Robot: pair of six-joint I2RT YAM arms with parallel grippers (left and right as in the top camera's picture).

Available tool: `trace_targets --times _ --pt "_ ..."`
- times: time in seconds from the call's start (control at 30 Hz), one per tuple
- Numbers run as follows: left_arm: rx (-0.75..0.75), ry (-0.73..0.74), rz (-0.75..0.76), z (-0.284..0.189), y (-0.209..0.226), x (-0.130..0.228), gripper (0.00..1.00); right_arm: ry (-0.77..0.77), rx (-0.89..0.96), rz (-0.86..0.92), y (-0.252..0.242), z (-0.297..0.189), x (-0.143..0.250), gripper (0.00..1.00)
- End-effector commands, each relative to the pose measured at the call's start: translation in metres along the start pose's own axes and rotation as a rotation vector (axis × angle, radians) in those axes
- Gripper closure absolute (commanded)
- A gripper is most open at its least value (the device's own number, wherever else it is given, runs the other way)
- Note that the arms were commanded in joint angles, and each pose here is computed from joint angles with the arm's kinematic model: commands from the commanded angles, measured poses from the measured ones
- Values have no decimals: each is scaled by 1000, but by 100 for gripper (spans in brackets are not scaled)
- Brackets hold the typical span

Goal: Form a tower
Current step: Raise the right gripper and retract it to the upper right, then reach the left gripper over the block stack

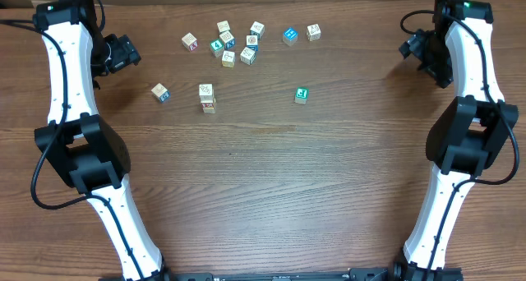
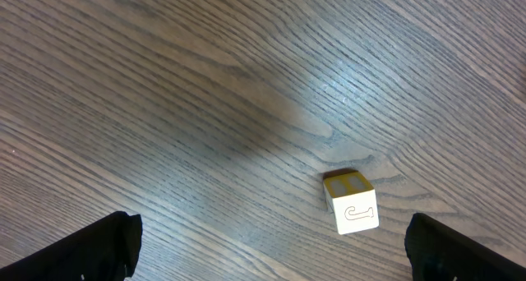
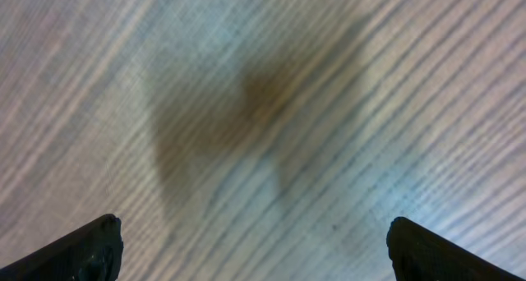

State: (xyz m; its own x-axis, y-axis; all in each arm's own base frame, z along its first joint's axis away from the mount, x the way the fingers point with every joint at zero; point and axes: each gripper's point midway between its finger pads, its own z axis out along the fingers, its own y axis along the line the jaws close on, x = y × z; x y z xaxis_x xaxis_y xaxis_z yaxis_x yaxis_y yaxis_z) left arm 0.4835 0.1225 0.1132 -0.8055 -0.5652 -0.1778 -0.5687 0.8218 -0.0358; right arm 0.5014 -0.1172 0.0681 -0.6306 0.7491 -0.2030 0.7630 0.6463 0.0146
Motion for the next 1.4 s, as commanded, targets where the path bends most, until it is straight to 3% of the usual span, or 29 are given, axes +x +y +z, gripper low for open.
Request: trace_targets --times 0.0,0.47,0.67,0.87,0.9,0.93,0.97,1.0,1.13,1.27,1.37 --pt "12 -36 -20 -14 -2 -5 1 -60 -45 11 4 -26 -12 0" --pt "12 -36 -20 -14 -2 -5 1 -62 -47 11 4 -27 -13 0" --pt "105 -90 -80 -16 -20 -21 0 -62 -47 12 4 -27 -13 0" --pt "115 58 -78 -15 -19 13 0 -62 -47 11 4 -27 -13 0" --pt "130 60 -58 -17 -22 14 9 -62 -47 12 4 -27 -13 0" --pt "157 67 -25 -19 -26 16 36 -62 -47 12 4 -27 -13 0" --pt "212 71 7 -24 -34 17 56 -62 -47 12 4 -27 -13 0" --pt "249 75 22 -28 -40 17 61 -62 -47 11 4 -27 -13 0" --pt "347 63 121 -47 -61 20 50 -62 -47 11 4 -27 -13 0" --pt "337 53 275 -56 -76 33 23 -62 -47 11 4 -27 -13 0" --pt "290 68 339 -54 -84 46 20 -62 -47 11 4 -27 -13 0"
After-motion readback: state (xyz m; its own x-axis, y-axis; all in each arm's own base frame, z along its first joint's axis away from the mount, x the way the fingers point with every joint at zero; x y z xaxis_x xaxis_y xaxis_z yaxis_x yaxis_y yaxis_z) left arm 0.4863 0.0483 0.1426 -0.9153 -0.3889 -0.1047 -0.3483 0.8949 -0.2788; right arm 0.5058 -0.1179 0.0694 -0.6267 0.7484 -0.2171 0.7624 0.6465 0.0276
